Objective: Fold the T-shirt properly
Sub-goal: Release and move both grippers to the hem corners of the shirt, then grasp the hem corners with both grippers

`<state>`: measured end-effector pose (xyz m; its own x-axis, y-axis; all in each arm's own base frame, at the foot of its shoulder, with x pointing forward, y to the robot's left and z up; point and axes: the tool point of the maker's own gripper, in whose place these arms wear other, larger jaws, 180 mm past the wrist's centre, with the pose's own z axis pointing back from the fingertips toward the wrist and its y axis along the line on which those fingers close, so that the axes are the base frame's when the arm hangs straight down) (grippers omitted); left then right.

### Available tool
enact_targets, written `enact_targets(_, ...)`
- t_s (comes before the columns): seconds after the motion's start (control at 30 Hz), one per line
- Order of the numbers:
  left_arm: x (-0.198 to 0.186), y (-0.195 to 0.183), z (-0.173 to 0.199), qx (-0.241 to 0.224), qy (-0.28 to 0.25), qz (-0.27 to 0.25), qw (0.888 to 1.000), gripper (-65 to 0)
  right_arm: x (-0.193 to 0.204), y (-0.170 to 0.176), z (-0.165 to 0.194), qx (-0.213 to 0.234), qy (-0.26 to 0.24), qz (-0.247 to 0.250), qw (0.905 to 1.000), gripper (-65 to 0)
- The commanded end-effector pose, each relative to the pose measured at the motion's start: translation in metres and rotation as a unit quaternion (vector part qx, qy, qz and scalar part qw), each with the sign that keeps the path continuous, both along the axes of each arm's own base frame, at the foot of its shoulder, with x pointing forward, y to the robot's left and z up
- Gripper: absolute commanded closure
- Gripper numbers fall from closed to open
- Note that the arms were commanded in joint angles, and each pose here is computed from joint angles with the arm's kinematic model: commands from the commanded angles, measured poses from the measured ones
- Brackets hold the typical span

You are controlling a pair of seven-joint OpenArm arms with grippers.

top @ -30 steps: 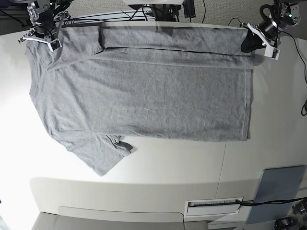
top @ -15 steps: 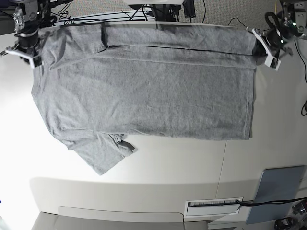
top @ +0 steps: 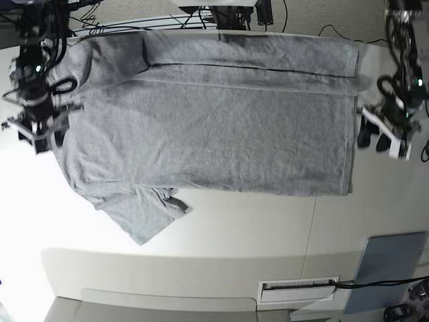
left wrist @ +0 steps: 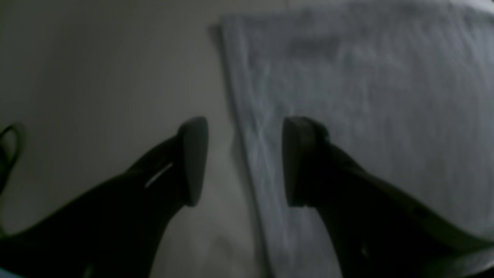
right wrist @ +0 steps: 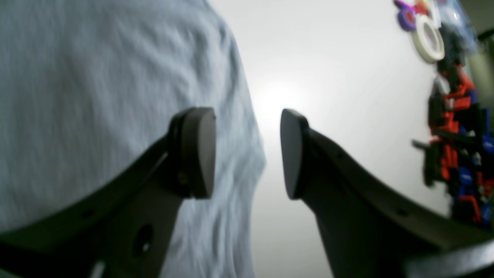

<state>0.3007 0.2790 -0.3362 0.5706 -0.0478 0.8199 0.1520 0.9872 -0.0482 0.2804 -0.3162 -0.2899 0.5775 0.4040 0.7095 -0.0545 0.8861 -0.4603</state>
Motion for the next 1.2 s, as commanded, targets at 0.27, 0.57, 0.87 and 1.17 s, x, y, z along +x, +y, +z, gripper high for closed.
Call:
enact_targets(0.27,0.083,0.013,-0.018,-0.044,0.016,0.034,0.998,-31.8,0.026,-0.005,0.000,0.046,0.000,0.013,0.9989,-27.1)
enact_targets(0.57,0.140,0.019,-0.038,-0.015,0.072,0.056,0.996,-31.8,0.023,-0.005,-0.006,0.044,0.018,0.013,0.9988,-27.1)
enact_targets(0.87,0.134,0.001,-0.071,-0.062,0.128,0.018,0.990,-31.8,0.023,-0.005,-0.005,0.044,0.016,0.013,0.9988,-27.1)
enact_targets(1.17,0.132,-0.016,-0.076,-0.076,0.131,-0.009,0.988,-14.5,0.030,-0.001,0.004,0.046,-0.014,0.027,0.9985,-27.1)
